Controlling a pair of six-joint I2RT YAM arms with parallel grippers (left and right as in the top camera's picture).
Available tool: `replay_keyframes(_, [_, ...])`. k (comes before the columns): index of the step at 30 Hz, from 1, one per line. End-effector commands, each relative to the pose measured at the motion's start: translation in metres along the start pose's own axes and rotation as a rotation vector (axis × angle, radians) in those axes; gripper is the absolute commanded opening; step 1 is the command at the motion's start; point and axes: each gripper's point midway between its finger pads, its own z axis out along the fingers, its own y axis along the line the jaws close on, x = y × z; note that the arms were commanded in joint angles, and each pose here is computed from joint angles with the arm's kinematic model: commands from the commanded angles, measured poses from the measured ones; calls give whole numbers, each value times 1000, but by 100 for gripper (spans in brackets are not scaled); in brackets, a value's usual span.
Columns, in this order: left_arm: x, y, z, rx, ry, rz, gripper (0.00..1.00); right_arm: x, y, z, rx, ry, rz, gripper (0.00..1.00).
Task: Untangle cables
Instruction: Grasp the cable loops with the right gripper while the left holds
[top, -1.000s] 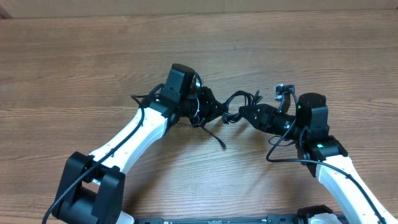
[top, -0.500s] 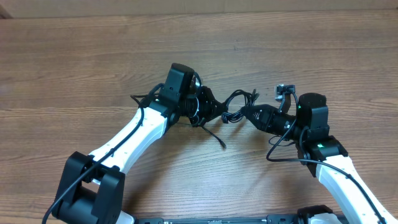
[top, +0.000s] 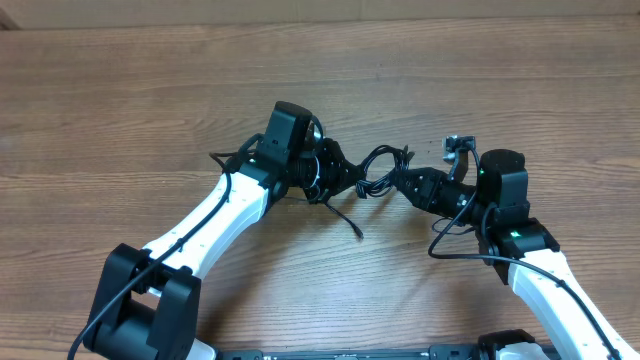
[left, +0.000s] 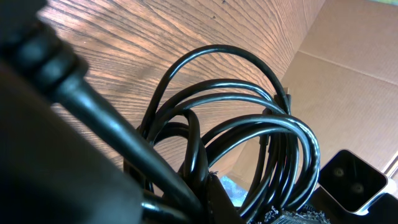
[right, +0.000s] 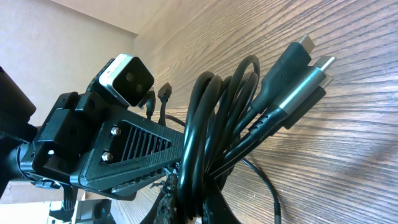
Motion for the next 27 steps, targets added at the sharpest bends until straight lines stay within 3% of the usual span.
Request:
replay_keyframes(1, [5,-15,-1,34,25,45,4,-5,9,0,-18,-4,-9,4])
replay_keyframes(27, [6,-16,-3,42,38,45,4,-4,6,0,-8,-6,-9,4])
